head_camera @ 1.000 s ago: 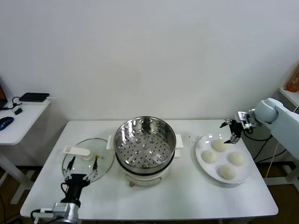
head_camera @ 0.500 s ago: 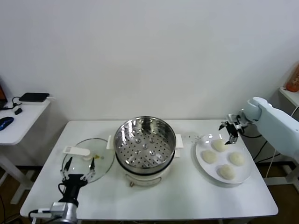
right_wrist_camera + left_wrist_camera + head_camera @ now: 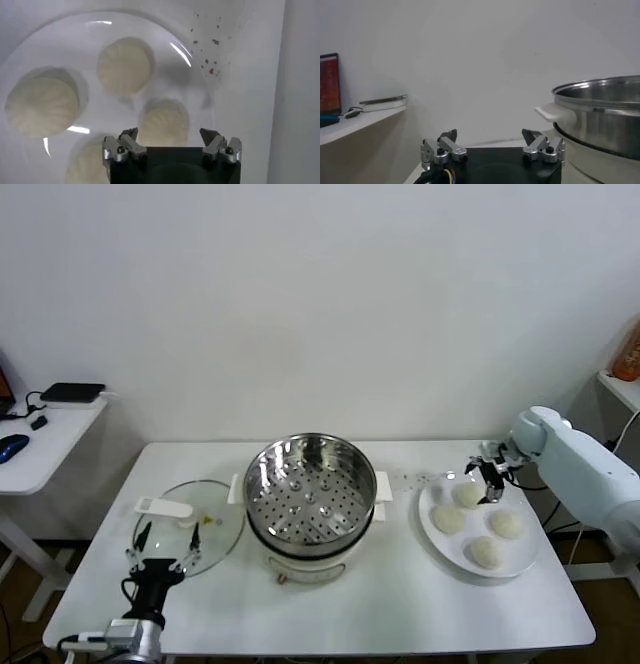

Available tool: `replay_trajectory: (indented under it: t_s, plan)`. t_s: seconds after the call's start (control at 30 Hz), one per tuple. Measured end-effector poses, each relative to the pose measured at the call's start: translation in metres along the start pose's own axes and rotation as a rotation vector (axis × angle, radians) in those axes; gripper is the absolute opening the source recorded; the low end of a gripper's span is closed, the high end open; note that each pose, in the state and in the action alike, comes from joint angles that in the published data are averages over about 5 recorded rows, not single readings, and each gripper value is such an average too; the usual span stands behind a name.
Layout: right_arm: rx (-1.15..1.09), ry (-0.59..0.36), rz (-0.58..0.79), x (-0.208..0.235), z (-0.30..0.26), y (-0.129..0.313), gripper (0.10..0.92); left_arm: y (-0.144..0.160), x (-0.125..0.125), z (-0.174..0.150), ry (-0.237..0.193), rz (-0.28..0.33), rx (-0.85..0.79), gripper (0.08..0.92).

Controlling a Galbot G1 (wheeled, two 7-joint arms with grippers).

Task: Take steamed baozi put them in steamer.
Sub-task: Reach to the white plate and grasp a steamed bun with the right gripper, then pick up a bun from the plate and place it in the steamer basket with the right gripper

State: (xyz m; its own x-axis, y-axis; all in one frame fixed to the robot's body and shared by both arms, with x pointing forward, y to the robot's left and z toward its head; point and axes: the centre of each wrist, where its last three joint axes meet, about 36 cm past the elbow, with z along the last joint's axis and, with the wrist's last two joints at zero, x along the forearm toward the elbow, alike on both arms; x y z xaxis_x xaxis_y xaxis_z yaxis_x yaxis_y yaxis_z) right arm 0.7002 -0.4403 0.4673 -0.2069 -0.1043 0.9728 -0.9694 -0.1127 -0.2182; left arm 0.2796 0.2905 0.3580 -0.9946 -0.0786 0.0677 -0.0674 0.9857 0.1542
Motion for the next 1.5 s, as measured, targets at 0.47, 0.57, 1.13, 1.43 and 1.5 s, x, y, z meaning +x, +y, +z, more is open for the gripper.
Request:
replay_trajectory:
  t_s: [0.47,0.57,1.13,1.43,1.5]
  plan:
    - [-0.013,0.009,-0.011,-0.014,0.002,-0.001,0.823,0.001,0.003,0.004,0.008,-0.004,-0.001,0.823]
    - [-0.015,0.011,-0.010,-0.015,0.002,-0.002,0.822,0.001,0.003,0.005,0.009,-0.005,-0.001,0.823]
    - [-0.028,0.014,-0.013,-0.021,0.004,-0.002,0.717,0.001,0.004,0.006,0.011,-0.007,0.000,0.823]
    - [-0.015,0.011,-0.007,-0.010,0.006,-0.005,0.696,0.001,0.005,0.006,0.013,-0.010,-0.001,0.823]
    - [-0.007,0.010,0.000,-0.004,0.006,-0.007,0.696,0.001,0.006,0.007,0.013,-0.011,-0.001,0.823]
